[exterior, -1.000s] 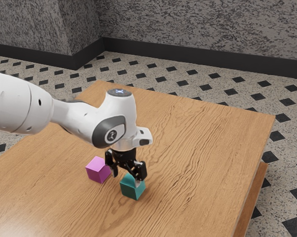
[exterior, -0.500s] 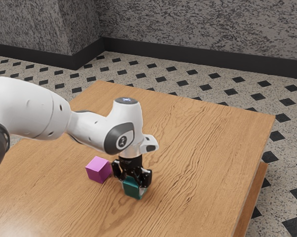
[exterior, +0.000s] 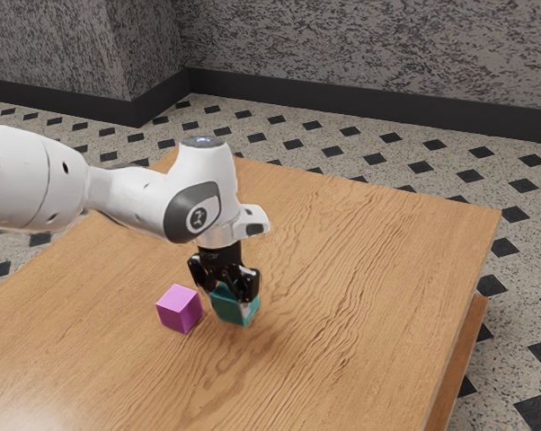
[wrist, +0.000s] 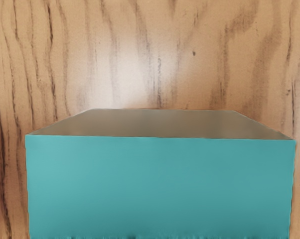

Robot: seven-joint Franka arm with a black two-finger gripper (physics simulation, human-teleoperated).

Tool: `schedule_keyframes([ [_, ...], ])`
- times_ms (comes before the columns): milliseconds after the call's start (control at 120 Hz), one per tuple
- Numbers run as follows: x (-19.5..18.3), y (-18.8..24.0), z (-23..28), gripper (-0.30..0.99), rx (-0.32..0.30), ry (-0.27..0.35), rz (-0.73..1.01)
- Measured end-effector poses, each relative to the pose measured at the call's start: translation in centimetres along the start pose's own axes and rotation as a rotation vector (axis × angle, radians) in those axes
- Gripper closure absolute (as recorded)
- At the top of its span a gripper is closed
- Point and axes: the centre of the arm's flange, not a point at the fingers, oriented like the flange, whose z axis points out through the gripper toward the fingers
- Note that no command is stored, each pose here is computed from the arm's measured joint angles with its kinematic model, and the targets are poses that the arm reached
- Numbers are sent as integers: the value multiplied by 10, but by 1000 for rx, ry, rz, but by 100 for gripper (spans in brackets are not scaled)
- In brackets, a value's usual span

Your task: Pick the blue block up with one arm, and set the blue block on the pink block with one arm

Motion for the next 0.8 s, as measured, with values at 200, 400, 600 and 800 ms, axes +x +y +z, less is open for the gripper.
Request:
schedule_keyframes([
  [200, -3, -61, -22, 37, 33, -24, -24],
  [400, -8, -97, -19, 37, 58, -69, -31],
  [600, -12, -107, -14, 37, 68, -95, -13],
  [800, -13, -109, -13, 37, 74, -105, 10],
])
